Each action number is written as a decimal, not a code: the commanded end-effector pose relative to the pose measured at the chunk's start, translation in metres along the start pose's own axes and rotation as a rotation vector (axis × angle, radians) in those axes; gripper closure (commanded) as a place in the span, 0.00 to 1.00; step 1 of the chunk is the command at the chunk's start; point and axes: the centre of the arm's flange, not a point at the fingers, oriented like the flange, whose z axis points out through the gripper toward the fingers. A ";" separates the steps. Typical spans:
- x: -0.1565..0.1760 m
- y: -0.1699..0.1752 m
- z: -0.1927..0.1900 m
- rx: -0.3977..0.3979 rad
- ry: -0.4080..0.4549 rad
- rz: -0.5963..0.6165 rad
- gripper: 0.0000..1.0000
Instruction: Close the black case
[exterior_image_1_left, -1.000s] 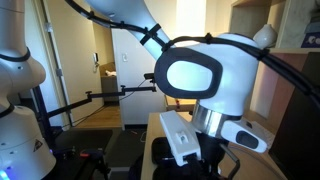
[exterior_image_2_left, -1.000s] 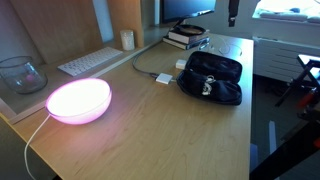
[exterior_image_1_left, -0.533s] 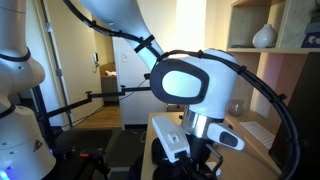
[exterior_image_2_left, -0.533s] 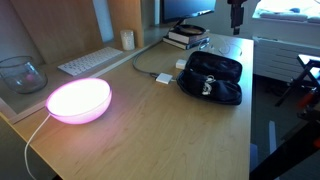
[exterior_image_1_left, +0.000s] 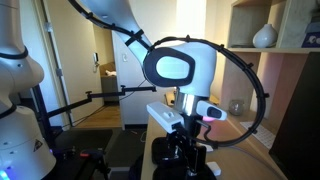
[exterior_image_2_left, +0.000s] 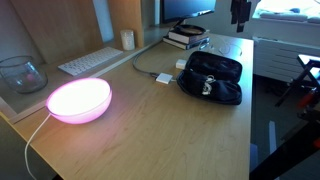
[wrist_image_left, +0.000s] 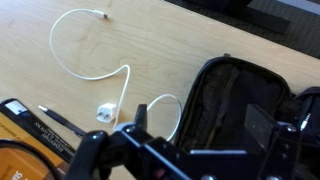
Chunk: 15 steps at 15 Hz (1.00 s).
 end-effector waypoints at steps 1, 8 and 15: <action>-0.009 -0.019 -0.004 -0.010 0.014 -0.042 0.00; 0.011 -0.005 0.031 0.031 -0.079 -0.023 0.00; 0.035 0.007 0.054 0.036 -0.141 0.002 0.00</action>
